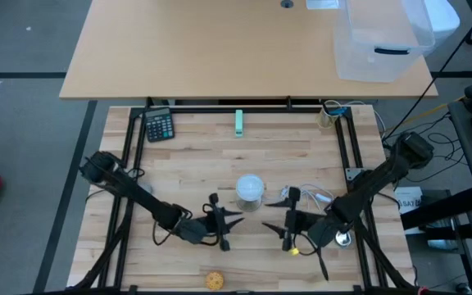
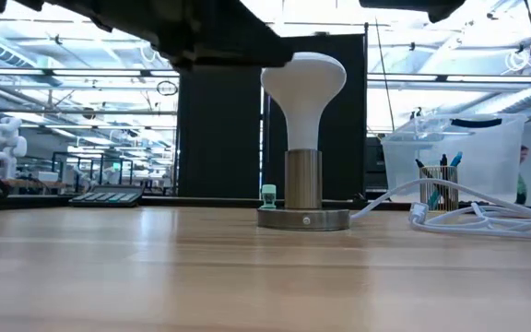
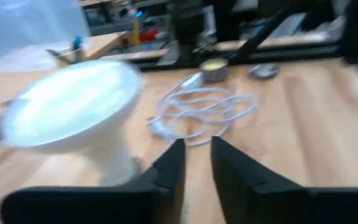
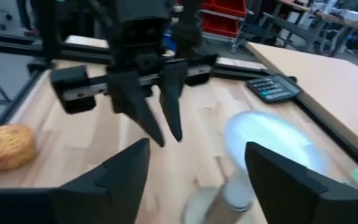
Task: Screw lightbulb
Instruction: Remove the white lightbulb from the silver lamp
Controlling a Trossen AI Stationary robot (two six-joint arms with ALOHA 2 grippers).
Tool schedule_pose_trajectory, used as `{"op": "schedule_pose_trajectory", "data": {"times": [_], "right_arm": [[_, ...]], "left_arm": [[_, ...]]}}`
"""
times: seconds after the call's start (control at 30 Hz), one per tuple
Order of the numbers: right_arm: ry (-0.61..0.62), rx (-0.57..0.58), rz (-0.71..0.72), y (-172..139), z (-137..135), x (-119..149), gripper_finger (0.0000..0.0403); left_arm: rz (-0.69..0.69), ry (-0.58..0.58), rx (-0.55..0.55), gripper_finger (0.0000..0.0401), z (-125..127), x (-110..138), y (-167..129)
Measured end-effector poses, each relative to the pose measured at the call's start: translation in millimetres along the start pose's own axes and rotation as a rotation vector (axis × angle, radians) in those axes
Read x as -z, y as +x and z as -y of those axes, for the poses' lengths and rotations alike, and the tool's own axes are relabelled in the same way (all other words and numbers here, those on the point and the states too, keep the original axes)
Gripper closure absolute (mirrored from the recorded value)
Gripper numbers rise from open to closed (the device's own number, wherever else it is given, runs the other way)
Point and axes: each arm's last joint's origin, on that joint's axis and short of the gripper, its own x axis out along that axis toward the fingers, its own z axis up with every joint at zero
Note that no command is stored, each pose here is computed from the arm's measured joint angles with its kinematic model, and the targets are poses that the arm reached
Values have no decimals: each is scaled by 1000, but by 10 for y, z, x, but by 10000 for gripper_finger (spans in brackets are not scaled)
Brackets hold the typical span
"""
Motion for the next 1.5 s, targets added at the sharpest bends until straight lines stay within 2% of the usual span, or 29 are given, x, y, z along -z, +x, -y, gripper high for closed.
{"op": "schedule_pose_trajectory", "data": {"times": [0.17,0.3,0.43,0.57,0.77,0.93,1.07,1.2,1.37,1.5], "right_arm": [[-15,34,-30,-3,171,-51,116],[1,12,-55,31,297,-86,108],[37,-7,-85,73,379,-85,109],[2,-7,-79,84,392,-96,109],[-33,-1,-60,83,404,-161,109],[-46,20,-44,84,413,-222,110],[-48,23,-44,84,414,-222,110],[-50,22,-43,83,413,-224,110],[-47,22,-41,83,413,-227,110],[-44,21,-41,82,412,-228,110]], "left_arm": [[-47,46,-65,239,-119,-27,3],[-83,28,-53,185,-196,9,75],[-161,-31,-38,147,-307,93,164],[-177,-57,-68,121,-411,140,219],[-222,-106,-58,106,-595,310,273],[-121,-154,3,103,-678,362,260],[-132,-152,7,103,-740,445,247],[-72,-175,44,103,-771,435,301],[-75,-178,72,103,-803,584,423],[-10,-193,79,103,-797,597,469]]}}
